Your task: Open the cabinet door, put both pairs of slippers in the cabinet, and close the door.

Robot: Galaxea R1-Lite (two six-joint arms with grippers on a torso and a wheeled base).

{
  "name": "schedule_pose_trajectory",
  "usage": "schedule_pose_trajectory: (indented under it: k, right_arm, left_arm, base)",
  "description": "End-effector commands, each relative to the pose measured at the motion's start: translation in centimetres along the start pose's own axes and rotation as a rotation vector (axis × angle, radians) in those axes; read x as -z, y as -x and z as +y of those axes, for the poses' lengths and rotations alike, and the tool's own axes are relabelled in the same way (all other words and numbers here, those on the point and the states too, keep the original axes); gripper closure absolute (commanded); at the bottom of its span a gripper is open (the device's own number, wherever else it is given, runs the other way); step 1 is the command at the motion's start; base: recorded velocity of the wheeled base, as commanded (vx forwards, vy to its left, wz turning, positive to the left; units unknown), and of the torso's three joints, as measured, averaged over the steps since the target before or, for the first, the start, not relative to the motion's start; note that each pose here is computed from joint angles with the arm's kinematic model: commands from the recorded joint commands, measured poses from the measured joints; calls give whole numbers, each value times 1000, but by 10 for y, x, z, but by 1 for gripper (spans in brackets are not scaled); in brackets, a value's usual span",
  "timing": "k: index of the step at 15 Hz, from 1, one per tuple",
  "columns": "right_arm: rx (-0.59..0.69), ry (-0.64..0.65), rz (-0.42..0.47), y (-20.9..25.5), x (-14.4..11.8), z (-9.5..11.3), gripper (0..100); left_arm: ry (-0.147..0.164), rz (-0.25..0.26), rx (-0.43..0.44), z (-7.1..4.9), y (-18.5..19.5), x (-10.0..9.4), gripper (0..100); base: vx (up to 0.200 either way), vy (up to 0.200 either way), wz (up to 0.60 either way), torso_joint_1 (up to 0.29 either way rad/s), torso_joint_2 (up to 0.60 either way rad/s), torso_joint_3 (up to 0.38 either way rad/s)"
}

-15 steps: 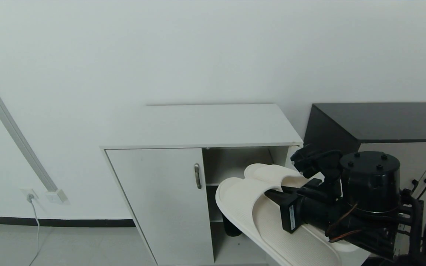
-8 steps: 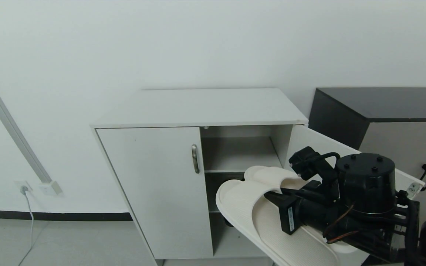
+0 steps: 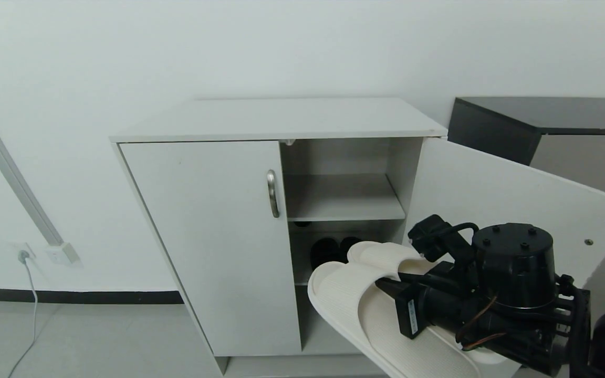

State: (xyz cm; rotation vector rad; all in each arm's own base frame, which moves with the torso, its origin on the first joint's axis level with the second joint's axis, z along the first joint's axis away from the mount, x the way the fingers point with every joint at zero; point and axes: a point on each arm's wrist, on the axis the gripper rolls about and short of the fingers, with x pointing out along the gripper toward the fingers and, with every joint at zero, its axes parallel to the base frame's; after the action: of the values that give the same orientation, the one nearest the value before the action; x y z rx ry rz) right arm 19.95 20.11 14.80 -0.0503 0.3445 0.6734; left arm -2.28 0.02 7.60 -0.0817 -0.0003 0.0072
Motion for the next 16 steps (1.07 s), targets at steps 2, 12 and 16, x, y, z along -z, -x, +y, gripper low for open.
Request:
schedule_pose_trajectory:
  k: [2,12,16]
  right_arm:
    - [-4,1,10,-1,3,0,100]
    - [-8,6,11,-10,8,3,100]
    - [-23,14,30,-20,23,10,100]
  left_arm:
    - [1,1,-1,0,0,0,100]
    - [0,1,-1,0,0,0,100]
    - [0,1,-1,0,0,0,100]
  base:
    - [0,0,0,-88,444,364]
    - [0,0,0,-13,183,160]
    - [0,0,0,-4,10,27]
